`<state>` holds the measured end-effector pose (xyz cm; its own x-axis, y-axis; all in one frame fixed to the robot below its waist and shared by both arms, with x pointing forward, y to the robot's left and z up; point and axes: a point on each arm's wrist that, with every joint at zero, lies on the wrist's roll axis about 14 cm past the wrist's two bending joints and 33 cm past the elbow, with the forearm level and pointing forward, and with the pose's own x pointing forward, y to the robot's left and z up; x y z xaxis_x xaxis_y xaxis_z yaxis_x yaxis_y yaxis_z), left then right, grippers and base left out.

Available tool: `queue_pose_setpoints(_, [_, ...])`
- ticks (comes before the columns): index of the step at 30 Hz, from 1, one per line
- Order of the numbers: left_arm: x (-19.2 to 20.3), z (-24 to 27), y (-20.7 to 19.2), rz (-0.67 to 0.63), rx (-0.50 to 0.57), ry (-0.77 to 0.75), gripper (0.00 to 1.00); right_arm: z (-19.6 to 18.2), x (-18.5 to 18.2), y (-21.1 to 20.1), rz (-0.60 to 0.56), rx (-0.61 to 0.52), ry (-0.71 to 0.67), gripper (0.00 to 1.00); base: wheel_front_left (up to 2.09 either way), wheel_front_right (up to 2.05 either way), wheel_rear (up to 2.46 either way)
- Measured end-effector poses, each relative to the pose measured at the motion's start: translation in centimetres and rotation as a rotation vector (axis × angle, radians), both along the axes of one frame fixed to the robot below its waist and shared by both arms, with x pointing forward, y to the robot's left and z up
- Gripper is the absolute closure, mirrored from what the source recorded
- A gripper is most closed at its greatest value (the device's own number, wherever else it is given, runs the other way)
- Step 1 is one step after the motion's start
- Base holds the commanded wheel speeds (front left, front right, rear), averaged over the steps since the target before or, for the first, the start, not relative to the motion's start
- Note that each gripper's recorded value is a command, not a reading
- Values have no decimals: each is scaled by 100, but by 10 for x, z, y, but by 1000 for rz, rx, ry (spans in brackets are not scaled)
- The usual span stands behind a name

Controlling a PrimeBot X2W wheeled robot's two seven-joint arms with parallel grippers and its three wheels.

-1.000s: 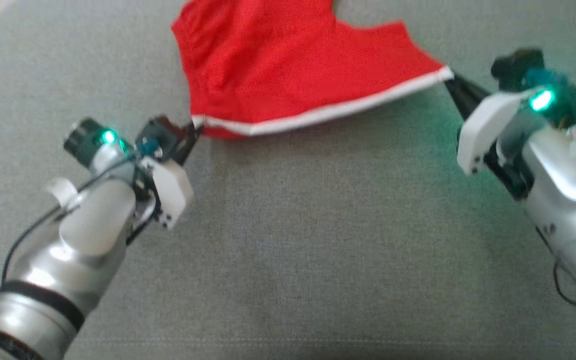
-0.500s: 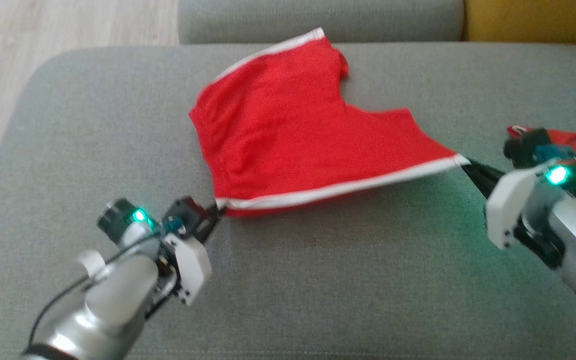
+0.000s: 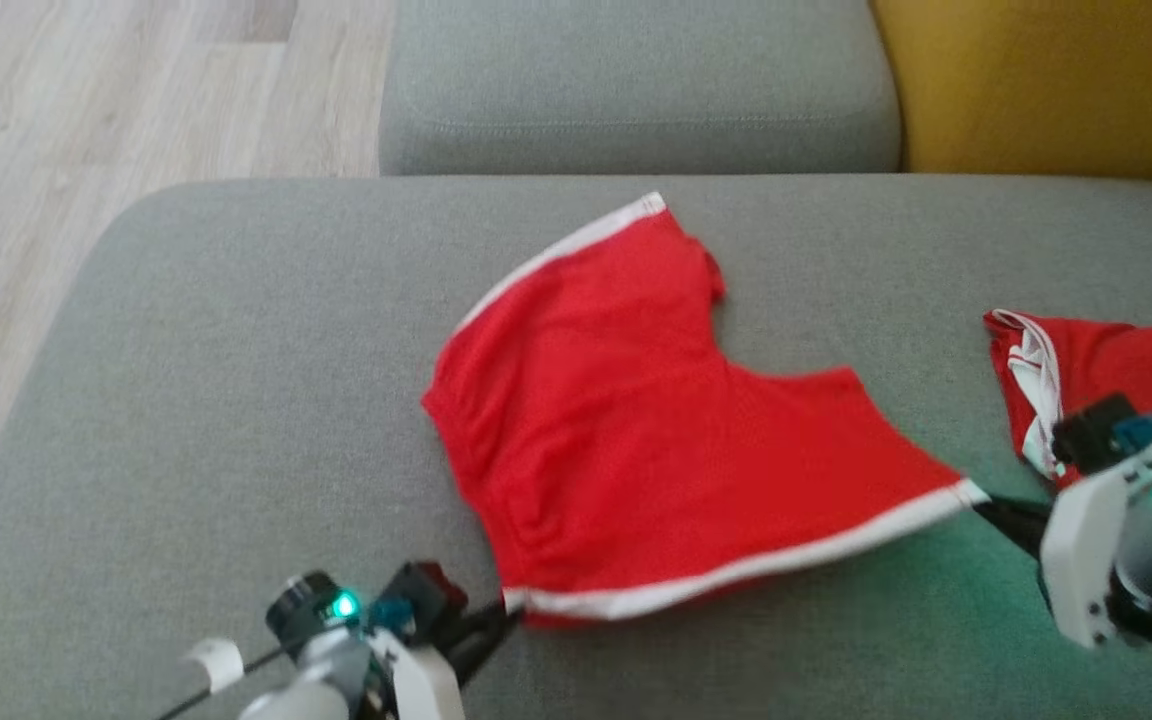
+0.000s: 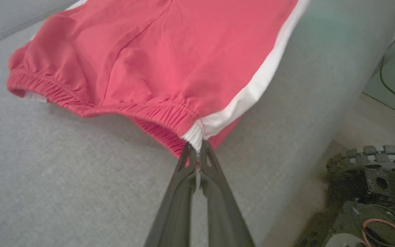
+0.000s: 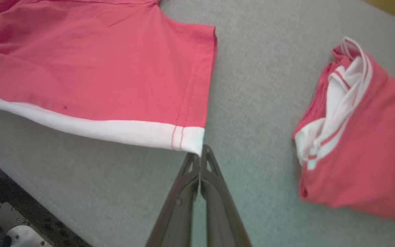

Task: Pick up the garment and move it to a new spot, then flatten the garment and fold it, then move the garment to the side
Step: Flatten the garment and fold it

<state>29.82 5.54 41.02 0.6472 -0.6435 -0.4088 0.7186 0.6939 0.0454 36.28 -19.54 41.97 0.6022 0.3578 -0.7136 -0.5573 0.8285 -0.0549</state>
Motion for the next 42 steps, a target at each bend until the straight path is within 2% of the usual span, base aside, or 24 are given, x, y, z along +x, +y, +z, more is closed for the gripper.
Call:
queue_pose_setpoints(7, [-40, 9, -14, -75, -46, 76, 100, 1, -37, -18, 10, -20, 122, 100, 0, 0, 0])
queue_pose_setpoints(11, [-42, 24, -15, -65, -80, 70, 100, 14, -28, -21, 7, -9, 101, 100, 0, 0, 0])
queue_pose_setpoints(14, [-29, 36, -9, -12, -95, 33, 100, 30, -7, -10, 23, 20, 48, 100, 0, 0, 0])
queue_pose_setpoints(19, [12, 60, 6, 73, -114, -39, 100, 75, 61, 12, 53, 53, -91, 100, 0, 0, 0])
queue_pose_setpoints(24, [56, 74, 22, 164, -129, -97, 100, 93, 116, 41, 81, 75, -138, 100, 0, 0, 0])
queue_pose_setpoints(34, [99, 47, 51, 329, -120, -61, 100, 81, 195, 107, 193, 31, -163, 100, 0, 0, 0])
queue_pose_setpoints(42, [117, 25, 70, 417, -92, -34, 100, 49, 228, 138, 239, 1, -138, 100, 0, 0, 0])
